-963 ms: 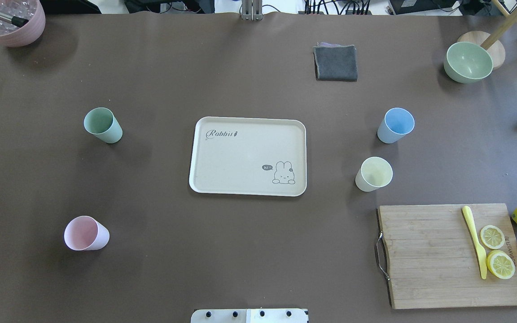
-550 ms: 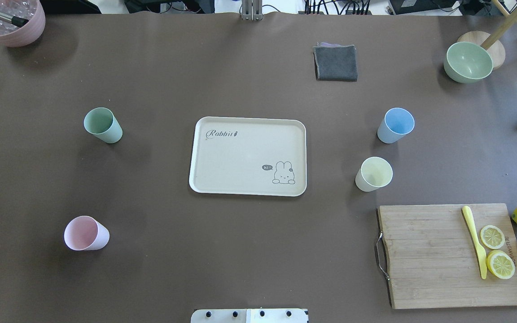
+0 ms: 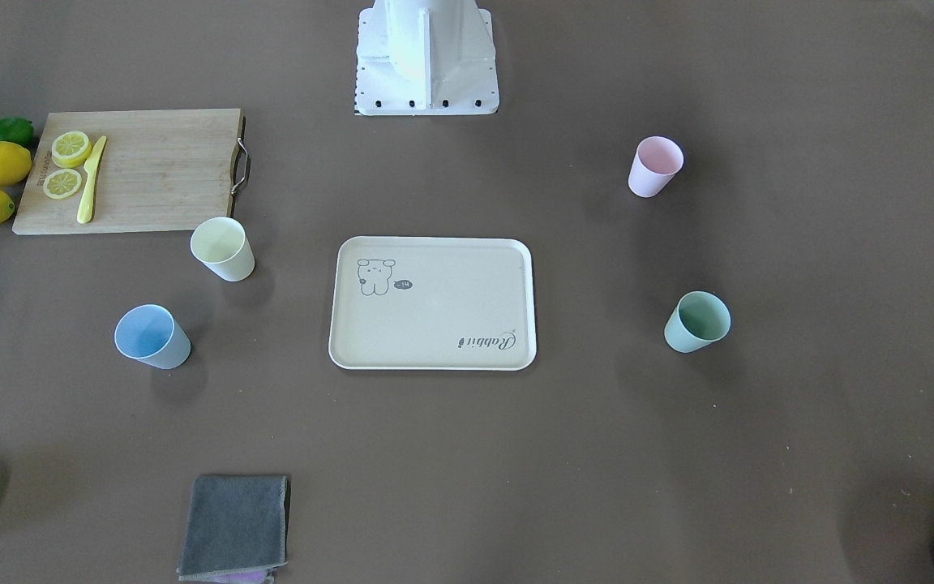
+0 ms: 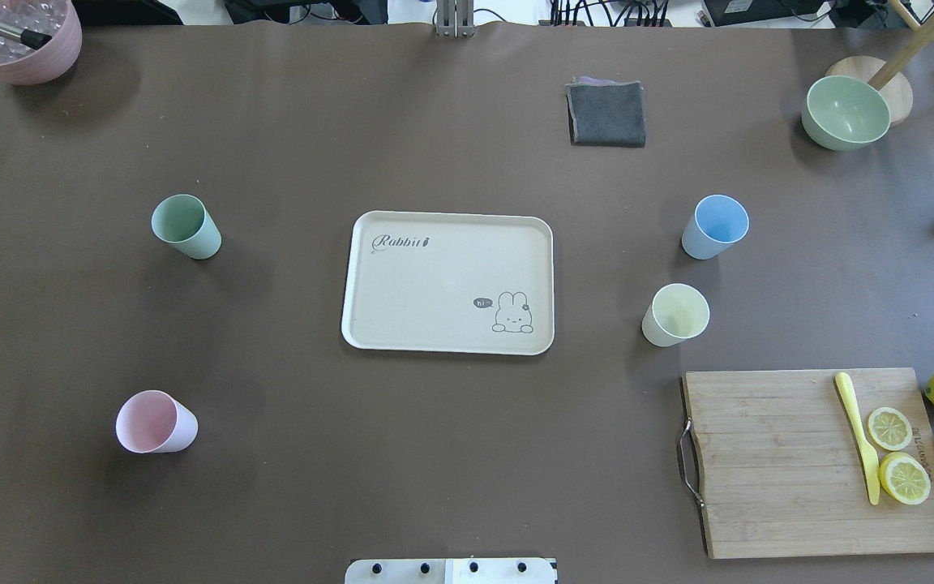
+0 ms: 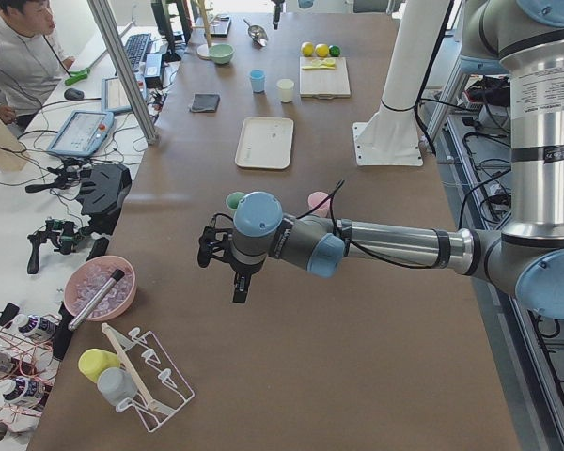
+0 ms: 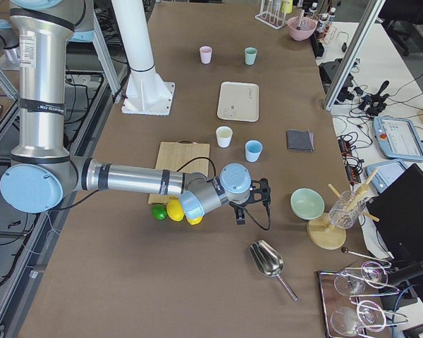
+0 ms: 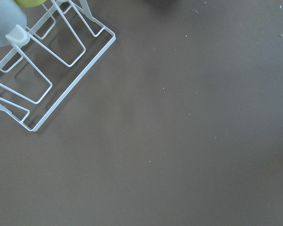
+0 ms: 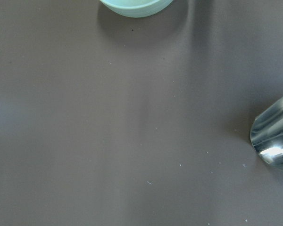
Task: Place all cups on tray
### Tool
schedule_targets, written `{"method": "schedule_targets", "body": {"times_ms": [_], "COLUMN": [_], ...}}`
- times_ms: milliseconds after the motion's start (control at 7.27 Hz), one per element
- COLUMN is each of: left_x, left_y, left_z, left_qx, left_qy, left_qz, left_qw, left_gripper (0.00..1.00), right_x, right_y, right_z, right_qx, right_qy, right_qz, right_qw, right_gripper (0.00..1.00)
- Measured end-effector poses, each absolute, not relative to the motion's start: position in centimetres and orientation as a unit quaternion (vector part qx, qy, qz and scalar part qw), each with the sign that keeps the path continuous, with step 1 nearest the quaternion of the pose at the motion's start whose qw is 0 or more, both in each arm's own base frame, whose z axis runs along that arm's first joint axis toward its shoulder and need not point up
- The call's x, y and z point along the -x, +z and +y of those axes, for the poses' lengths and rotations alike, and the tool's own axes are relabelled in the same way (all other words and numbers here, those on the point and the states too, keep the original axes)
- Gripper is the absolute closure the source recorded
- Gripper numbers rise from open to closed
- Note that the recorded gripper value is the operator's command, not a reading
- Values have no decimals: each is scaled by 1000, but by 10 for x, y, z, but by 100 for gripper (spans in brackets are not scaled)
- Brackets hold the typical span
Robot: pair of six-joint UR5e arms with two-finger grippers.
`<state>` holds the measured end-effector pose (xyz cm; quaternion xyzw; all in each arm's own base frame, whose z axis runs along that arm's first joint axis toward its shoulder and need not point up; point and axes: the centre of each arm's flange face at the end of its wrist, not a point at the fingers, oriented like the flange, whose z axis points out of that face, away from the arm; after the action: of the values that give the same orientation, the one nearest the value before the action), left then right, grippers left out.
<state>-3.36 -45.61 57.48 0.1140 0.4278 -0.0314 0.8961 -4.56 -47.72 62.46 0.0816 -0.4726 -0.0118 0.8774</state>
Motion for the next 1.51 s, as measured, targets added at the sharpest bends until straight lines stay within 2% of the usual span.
{"method": "schedule_targets", "body": {"times_ms": [550, 825, 963, 1376, 1513], "left_x": [18, 2, -4, -10, -10], "left_y": [569, 561, 557, 550, 549], "left_z": [-451, -451, -450, -450, -450], "left_qx": [-110, -97, -93, -93, -93], "left_qy": [-33, -41, -42, -41, -40], "left_qz": [438, 445, 448, 451, 451], "left_qw": [892, 889, 888, 887, 887], "left_gripper": [2, 2, 2, 2, 2], "right_x": [145, 190, 210, 284, 307], "right_y": [511, 463, 447, 429, 425], "right_z": [-478, -455, -446, -424, -421], "right_qx": [-53, -32, -19, -4, -3], "right_qy": [33, 45, 44, 13, 5], "right_qz": [-498, -515, -522, -515, -505], "right_qw": [865, 856, 852, 857, 863], "right_gripper": [6, 17, 22, 29, 50]}}
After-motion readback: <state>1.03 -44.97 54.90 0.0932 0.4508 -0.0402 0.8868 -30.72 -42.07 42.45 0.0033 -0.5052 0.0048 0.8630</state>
